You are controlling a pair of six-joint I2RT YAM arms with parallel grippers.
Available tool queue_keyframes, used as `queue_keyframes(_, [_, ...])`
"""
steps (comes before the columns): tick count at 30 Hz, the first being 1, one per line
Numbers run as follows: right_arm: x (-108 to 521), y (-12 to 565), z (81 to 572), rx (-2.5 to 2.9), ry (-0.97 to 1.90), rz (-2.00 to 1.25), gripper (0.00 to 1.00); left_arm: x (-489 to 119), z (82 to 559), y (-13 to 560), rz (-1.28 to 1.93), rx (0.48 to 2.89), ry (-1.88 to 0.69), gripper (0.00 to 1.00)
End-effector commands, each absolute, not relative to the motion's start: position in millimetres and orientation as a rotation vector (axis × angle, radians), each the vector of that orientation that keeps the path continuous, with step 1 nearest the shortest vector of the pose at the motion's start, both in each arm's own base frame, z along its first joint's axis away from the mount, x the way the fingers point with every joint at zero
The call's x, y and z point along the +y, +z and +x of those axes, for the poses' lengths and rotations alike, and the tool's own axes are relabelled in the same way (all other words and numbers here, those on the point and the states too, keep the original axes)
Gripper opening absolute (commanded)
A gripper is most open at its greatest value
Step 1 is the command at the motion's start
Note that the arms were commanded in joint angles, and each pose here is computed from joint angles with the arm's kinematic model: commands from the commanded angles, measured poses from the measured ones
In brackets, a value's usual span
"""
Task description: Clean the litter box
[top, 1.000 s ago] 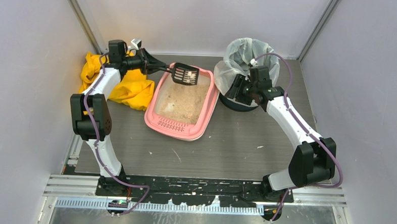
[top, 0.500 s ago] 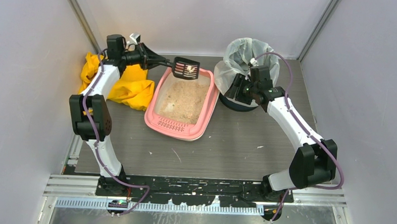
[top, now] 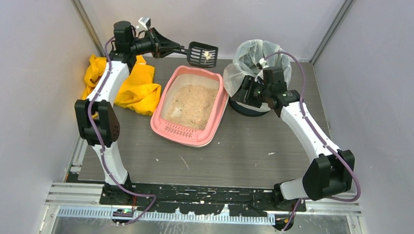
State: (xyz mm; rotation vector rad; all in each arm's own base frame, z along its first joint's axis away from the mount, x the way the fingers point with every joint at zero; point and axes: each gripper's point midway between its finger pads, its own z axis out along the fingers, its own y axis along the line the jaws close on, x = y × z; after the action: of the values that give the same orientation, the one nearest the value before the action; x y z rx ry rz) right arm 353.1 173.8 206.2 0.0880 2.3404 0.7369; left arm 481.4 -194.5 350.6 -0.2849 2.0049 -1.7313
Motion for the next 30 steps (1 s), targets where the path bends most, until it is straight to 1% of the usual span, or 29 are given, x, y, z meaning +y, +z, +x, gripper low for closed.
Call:
queue_keyframes(1, [174,242,346,2.236,0.766,0.026,0.6,-191,484,366,-0.247,1.943,-1.755,0.0])
queue_keyframes(7, [180,263,340,2.205,0.816,-0.007,0.6,-214,487,378,-0.207,1.93,-1.758,0.0])
queue_keyframes(13, [188,321,344,2.084,0.881,-0.056,0.6,-244,504,390,-0.177,1.876,-1.804,0.0])
queue_keyframes(16, [187,339,348,2.036,0.886,-0.038,0.6,-256,516,396,-0.171,1.826,-1.816,0.0])
queue_keyframes(21, [184,348,345,2.011,0.881,-0.024,0.6,-272,536,396,-0.161,1.774,-1.797,0.0])
queue_keyframes(24, [173,349,340,1.996,0.842,0.022,0.6,-284,546,390,-0.147,1.753,-1.797,0.0])
queue_keyframes(26, [160,353,339,1.97,0.79,0.083,0.6,-293,549,396,-0.105,1.71,-1.796,0.0])
queue_keyframes(30, [115,366,342,1.867,0.611,0.288,0.6,-316,547,400,-0.015,1.663,-1.773,0.0])
